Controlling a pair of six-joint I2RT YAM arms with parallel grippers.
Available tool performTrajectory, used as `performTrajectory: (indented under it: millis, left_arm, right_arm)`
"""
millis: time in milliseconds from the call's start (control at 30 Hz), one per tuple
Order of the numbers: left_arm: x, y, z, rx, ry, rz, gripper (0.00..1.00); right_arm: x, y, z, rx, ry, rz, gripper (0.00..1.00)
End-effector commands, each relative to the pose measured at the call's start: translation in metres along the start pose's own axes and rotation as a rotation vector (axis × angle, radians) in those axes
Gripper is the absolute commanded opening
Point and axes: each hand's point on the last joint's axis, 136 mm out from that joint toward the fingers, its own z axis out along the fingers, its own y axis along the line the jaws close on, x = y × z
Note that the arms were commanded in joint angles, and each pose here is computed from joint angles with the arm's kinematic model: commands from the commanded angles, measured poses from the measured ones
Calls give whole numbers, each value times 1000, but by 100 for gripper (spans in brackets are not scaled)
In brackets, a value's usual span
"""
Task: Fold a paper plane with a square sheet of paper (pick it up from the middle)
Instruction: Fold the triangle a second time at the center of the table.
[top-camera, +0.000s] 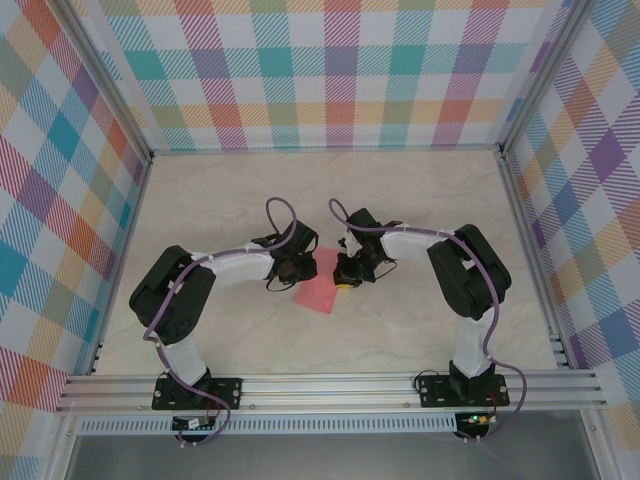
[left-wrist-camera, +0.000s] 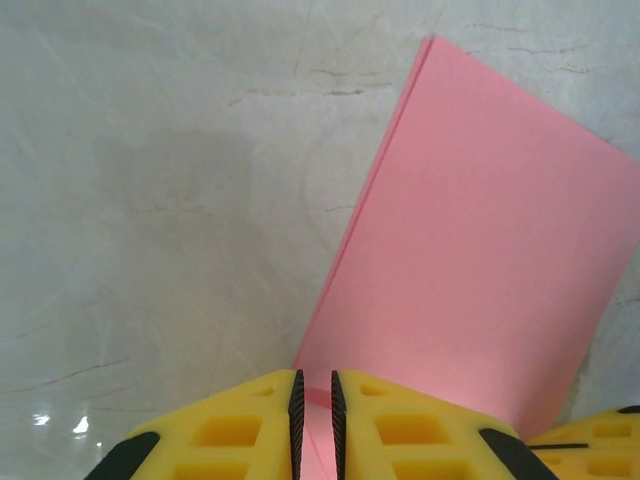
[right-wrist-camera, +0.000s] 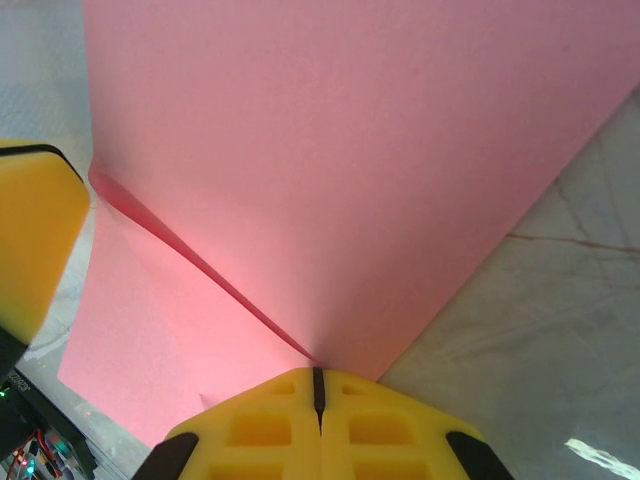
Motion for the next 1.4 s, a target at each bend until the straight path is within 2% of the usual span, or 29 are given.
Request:
performTrajectory:
  millis: [0, 133, 233, 467, 700, 1000, 1200, 1367]
  left_arm:
    - [-10, -3, -17, 16, -22, 14, 18]
    - [7, -31, -18, 205, 38, -4, 18]
    - [21, -37, -11, 275, 94, -20, 17]
    - [32, -24, 7, 234, 126, -41, 16]
    - [46, 10, 23, 76, 161, -73, 15]
    - [64, 36, 30, -21, 205, -104, 15]
    - [70, 39, 35, -22, 219, -116, 15]
    - [71, 38, 36, -18, 224, -118, 15]
  right_arm:
    - [16, -63, 26, 224, 46, 53, 3]
    - [17, -63, 26, 222, 45, 55, 2]
    - [16, -62, 27, 217, 44, 57, 3]
    - [16, -61, 28, 208, 46, 59, 3]
    - [11, -52, 27, 172, 34, 53, 3]
    - [-7, 17, -10, -61, -86, -33, 3]
    - [4, 30, -36, -56, -148, -48, 4]
    - [27, 31, -34, -39, -110, -46, 5]
